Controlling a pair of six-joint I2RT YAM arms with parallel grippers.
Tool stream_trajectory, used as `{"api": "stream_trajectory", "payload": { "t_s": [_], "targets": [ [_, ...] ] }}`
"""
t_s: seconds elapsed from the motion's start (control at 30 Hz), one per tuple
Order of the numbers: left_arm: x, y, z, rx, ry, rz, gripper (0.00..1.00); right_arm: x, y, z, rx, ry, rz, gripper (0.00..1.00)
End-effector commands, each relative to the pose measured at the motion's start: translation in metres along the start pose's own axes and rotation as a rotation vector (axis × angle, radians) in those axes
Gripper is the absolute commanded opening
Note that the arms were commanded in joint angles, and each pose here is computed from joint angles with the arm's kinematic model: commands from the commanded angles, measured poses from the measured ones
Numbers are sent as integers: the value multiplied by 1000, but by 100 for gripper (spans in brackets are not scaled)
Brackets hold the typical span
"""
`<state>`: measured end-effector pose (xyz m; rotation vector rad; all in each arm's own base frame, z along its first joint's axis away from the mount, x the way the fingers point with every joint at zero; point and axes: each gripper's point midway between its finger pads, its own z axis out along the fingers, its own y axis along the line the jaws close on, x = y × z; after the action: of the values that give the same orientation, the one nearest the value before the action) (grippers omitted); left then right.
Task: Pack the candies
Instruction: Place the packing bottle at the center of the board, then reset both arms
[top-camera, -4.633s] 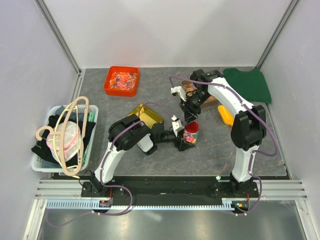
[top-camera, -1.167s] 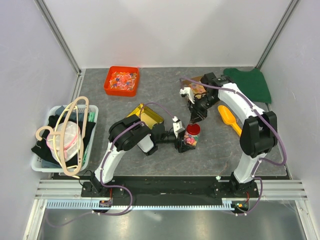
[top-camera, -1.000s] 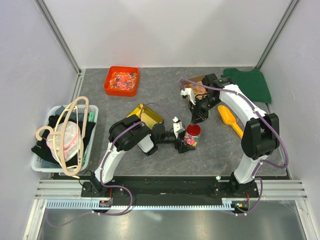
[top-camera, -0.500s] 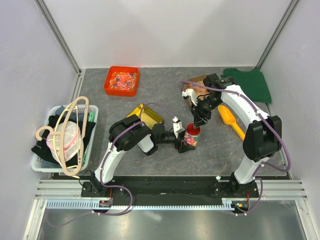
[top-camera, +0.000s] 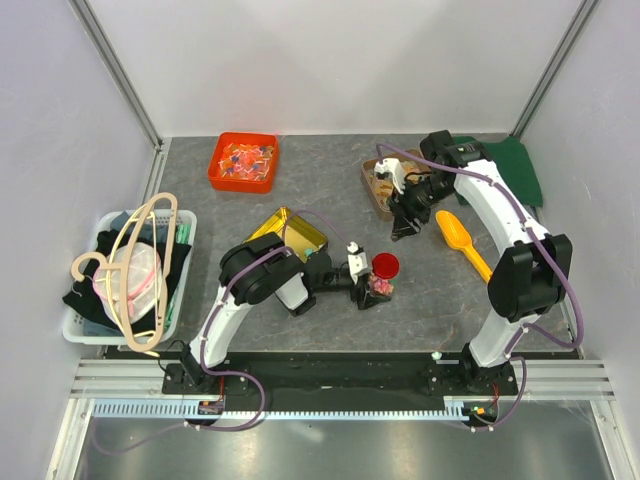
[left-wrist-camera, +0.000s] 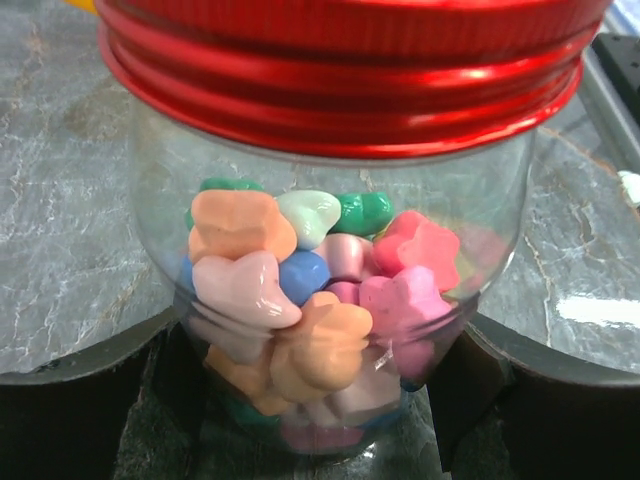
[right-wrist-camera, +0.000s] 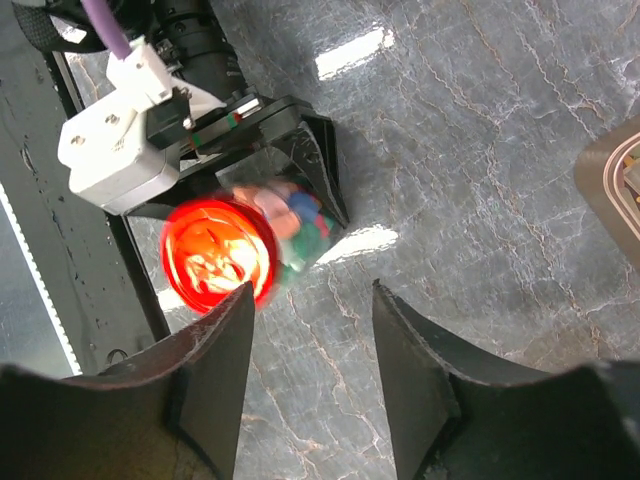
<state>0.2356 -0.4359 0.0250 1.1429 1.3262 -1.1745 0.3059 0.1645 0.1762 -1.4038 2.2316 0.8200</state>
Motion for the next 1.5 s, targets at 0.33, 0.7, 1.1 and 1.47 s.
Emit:
{"api": "stream_trajectory", "payload": {
  "t_s": [0.33,0.7,1.1,1.47],
  "targets": [
    [-17,-16,-7,-114,-81,374,99,-14,4,-25,40,-95,-74,81],
    [-45,-6,-45,-270,-70,379,99,-17,5,-37,100,-143,-86,89],
    [-74,-20,-86,-304,-85,461,99,-26,-26,-54,330,-207,-9,98],
    [-104,-5,-99,-322,82,524,99,-31,-92,-102,785,-290,163,98]
  ]
}}
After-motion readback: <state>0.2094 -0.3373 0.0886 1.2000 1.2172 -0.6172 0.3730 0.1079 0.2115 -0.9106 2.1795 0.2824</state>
